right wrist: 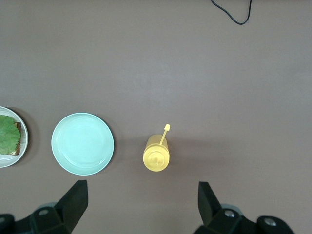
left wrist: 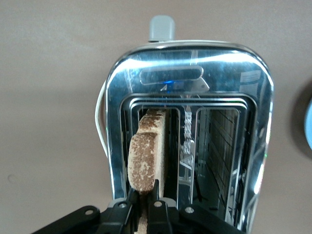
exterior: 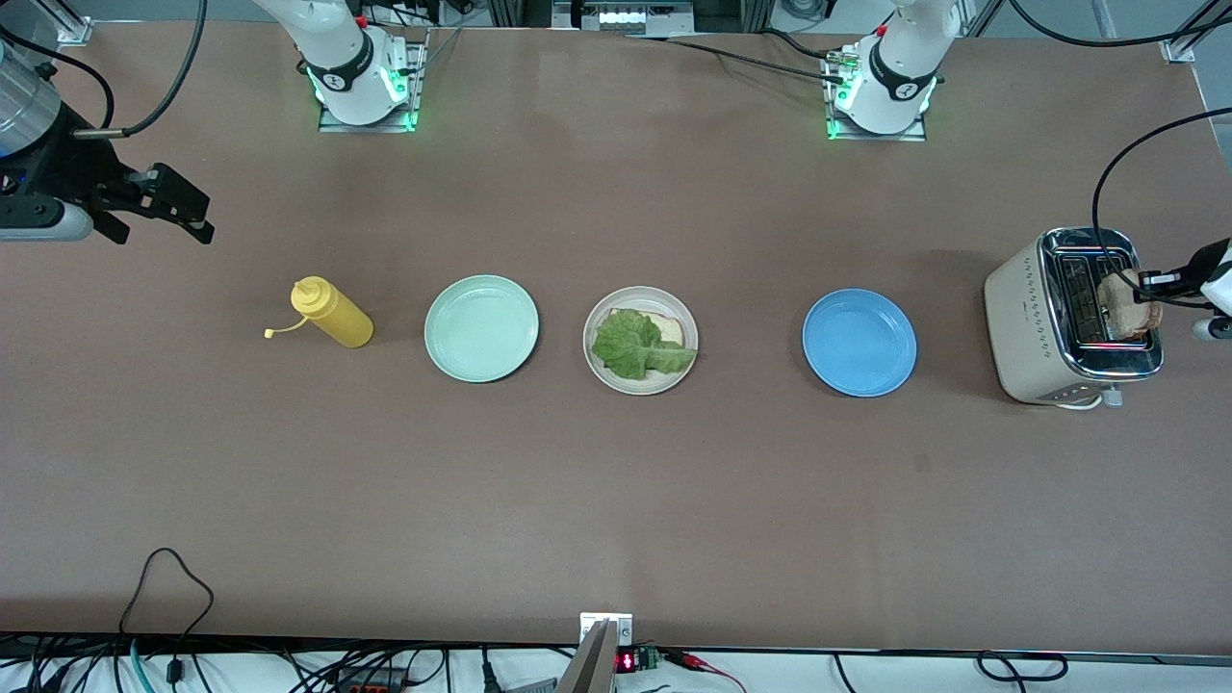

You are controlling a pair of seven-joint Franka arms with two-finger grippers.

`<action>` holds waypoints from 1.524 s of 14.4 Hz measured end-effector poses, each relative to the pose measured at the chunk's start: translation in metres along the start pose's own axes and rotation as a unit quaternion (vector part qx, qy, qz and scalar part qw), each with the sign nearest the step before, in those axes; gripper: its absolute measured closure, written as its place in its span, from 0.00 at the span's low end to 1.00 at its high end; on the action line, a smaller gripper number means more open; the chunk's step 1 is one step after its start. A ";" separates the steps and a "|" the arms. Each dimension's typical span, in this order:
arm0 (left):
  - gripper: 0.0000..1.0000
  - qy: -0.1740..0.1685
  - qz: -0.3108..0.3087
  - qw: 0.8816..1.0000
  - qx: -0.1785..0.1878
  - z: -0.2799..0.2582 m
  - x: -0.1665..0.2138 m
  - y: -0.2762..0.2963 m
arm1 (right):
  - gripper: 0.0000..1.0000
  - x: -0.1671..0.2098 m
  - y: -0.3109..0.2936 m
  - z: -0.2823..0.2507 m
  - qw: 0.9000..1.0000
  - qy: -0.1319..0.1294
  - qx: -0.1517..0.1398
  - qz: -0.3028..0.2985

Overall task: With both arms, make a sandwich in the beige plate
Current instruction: 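Grasp the second bread slice with the left gripper and lift it out, then carry the bread slice over the plate and lower it onto the lettuce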

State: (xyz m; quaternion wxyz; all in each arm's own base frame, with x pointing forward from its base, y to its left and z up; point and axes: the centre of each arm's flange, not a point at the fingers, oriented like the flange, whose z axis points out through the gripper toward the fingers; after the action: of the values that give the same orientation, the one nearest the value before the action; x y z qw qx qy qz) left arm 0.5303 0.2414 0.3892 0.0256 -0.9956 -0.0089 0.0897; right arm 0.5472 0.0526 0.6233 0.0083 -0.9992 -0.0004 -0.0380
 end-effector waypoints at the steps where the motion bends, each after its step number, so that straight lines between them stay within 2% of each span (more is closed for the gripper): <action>1: 0.91 -0.004 -0.001 1.000 -0.001 -0.010 -0.004 0.000 | 0.00 0.000 0.000 0.000 1.000 0.001 0.000 0.000; 4: 0.91 -0.012 -0.007 1.000 -0.002 -0.051 -0.018 -0.002 | 0.00 0.000 0.001 0.000 1.000 0.000 -0.001 0.001; 7: 0.91 -0.044 0.001 0.999 -0.012 -0.097 -0.033 0.005 | 0.00 0.001 0.015 0.001 1.000 0.000 -0.004 0.012; 9: 0.91 -0.073 0.052 0.996 -0.021 -0.121 -0.034 0.032 | 0.00 0.001 0.019 0.001 1.000 -0.003 -0.005 0.016; 11: 0.91 -0.085 0.102 0.991 -0.020 -0.129 -0.023 0.073 | 0.00 0.000 0.016 0.002 1.000 -0.004 -0.006 0.014; 14: 0.91 -0.096 0.125 0.987 -0.027 -0.117 -0.003 0.122 | 0.00 0.000 0.016 0.002 1.000 -0.004 -0.006 0.014; 18: 0.91 -0.109 0.080 0.983 -0.123 -0.096 0.019 0.202 | 0.00 0.001 0.017 0.002 1.000 -0.004 -0.006 0.015; 22: 0.91 -0.124 0.036 0.961 -0.246 -0.089 0.034 0.305 | 0.00 0.001 0.017 0.002 1.000 -0.004 -0.006 0.015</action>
State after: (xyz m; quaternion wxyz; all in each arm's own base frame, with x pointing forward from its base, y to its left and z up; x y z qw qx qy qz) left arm 0.5841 -0.0670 0.4548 -0.2248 -0.9520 0.0019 0.2079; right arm 0.5479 0.0353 0.6209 0.0032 -0.9993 0.0149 -0.0343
